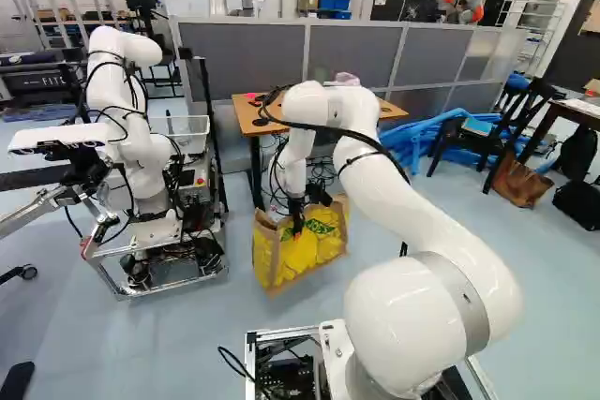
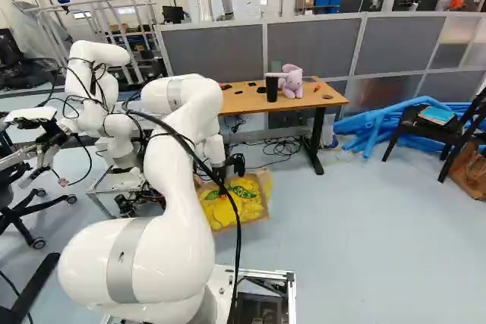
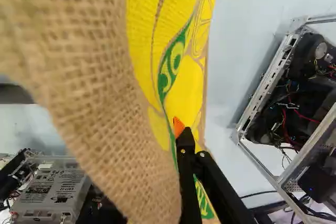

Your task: Pick up the bag on the ground and place it on the table

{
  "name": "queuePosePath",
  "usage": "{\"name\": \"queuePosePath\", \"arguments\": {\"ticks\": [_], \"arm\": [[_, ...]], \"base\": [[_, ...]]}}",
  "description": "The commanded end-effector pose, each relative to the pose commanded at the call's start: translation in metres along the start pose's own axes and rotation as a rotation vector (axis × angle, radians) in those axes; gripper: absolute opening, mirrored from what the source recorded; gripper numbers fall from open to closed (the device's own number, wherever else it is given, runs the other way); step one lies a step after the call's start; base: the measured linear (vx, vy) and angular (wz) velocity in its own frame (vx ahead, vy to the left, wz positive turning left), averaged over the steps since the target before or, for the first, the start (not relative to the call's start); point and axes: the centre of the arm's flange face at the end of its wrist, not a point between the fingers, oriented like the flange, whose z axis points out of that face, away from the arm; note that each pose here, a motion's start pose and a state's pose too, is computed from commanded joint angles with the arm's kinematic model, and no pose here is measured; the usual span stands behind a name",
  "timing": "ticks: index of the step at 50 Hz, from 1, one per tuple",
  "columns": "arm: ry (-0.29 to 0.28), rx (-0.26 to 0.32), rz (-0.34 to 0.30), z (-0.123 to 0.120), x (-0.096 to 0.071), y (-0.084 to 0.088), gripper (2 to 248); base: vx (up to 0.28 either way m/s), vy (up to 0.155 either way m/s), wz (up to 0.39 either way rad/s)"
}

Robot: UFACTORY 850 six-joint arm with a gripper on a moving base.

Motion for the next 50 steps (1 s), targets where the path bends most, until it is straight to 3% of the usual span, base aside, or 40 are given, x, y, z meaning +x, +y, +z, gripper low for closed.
{"name": "queuePosePath", "arguments": {"ticks": [50], "arm": [[0.007,0.051,0.001,-0.076,-0.002,0.02,24]], "base": [[0.0,0.0,0.0]]}}
